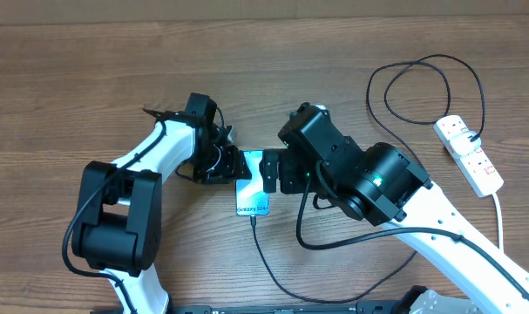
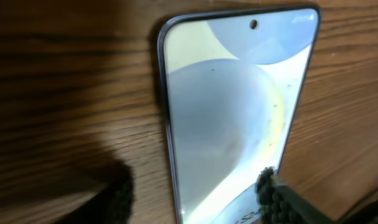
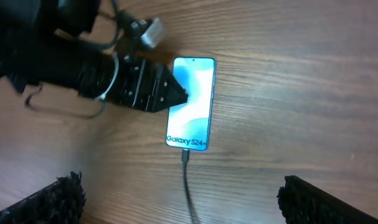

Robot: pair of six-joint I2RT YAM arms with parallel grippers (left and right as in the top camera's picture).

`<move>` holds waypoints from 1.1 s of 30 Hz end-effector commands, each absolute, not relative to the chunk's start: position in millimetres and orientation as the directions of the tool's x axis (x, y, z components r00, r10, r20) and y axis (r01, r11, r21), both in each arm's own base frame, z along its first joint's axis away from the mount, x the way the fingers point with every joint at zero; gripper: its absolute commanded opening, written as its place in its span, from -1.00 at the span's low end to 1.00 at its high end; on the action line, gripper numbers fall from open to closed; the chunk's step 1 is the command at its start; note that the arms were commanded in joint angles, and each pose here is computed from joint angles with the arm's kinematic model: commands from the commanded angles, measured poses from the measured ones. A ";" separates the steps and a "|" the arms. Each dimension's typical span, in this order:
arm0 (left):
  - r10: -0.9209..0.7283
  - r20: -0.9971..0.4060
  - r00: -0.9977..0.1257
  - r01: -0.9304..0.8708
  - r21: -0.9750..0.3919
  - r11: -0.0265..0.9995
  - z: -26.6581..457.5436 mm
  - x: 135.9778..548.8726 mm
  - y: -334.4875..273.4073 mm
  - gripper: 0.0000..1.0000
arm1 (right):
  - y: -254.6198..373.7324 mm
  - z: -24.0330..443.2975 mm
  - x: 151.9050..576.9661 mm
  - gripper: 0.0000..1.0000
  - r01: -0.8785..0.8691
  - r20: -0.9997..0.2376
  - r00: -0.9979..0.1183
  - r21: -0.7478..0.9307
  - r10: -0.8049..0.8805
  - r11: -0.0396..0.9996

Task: Plug charger to phone and switch on socket
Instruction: 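Lift both grippers away from the phone, left arm retreating toward its base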

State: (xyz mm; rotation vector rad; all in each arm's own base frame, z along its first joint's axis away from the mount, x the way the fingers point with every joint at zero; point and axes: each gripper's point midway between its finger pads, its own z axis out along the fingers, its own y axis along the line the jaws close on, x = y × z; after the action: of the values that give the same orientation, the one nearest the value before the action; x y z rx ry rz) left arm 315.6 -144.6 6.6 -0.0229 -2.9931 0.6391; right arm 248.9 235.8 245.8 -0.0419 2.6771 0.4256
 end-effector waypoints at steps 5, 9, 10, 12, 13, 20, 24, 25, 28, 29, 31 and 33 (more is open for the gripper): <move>0.001 0.086 -0.996 -0.008 -0.113 0.994 5.6 333.4 -95.6 0.92 | 223.9 261.9 272.8 1.00 0.188 -0.442 -0.822 0.383 0.359 0.904; 0.003 -0.014 -1.000 0.005 -0.108 0.994 59.6 361.1 -97.5 0.99 | 208.5 262.2 278.8 1.00 0.223 -0.491 -0.788 0.334 0.371 0.916; 0.004 -0.049 -0.999 0.009 -0.114 0.993 76.3 367.1 -98.8 1.00 | 205.1 261.2 279.5 0.99 0.240 -0.486 -0.785 0.332 0.384 0.912; 0.008 -0.128 -0.992 0.024 -0.128 0.991 111.4 374.5 -102.4 1.00 | 191.5 256.8 280.4 1.00 0.316 -0.458 -0.771 0.328 0.443 0.890; 0.008 -0.158 -0.987 0.030 -0.134 0.990 123.7 375.6 -103.4 1.00 | 182.6 254.3 281.2 1.00 0.355 -0.446 -0.762 0.319 0.470 0.879; -0.027 -0.405 -0.914 0.026 -0.125 0.992 229.1 346.6 -90.4 1.00 | 94.3 243.6 289.6 1.00 0.586 -0.435 -0.669 0.189 0.602 0.788; -0.055 -0.547 -0.835 0.016 -0.125 0.992 289.8 306.3 -77.2 1.00 | 32.2 242.1 289.2 1.00 0.725 -0.429 -0.571 0.137 0.700 0.675; -0.058 -0.578 -0.814 0.020 -0.127 0.992 301.5 297.3 -74.8 1.00 | 20.2 241.3 288.0 1.00 0.749 -0.426 -0.551 0.126 0.718 0.650; -0.082 -0.663 -0.744 -0.005 -0.117 0.993 333.0 266.6 -59.9 1.00 | -12.6 240.7 286.4 1.00 0.773 -0.432 -0.543 0.079 0.720 0.630; -0.094 -0.685 -0.723 -0.024 -0.111 0.994 340.6 256.3 -53.0 1.00 | -21.4 240.6 285.5 1.00 0.783 -0.432 -0.535 0.070 0.726 0.618; -0.126 -0.722 -0.680 -0.069 -0.108 0.992 353.9 233.5 -37.9 1.00 | -37.9 240.4 283.2 1.00 0.809 -0.433 -0.506 0.060 0.746 0.584; -0.141 -0.748 -0.649 -0.086 -0.112 0.990 362.7 212.2 -27.3 0.99 | -54.8 241.2 281.3 0.99 0.842 -0.442 -0.461 0.058 0.770 0.537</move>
State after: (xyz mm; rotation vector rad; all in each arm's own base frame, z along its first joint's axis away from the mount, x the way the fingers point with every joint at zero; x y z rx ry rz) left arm 235.8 -51.4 342.6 0.0885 -3.8920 0.2424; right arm 283.6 -33.5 229.3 1.3008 2.4139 -0.2029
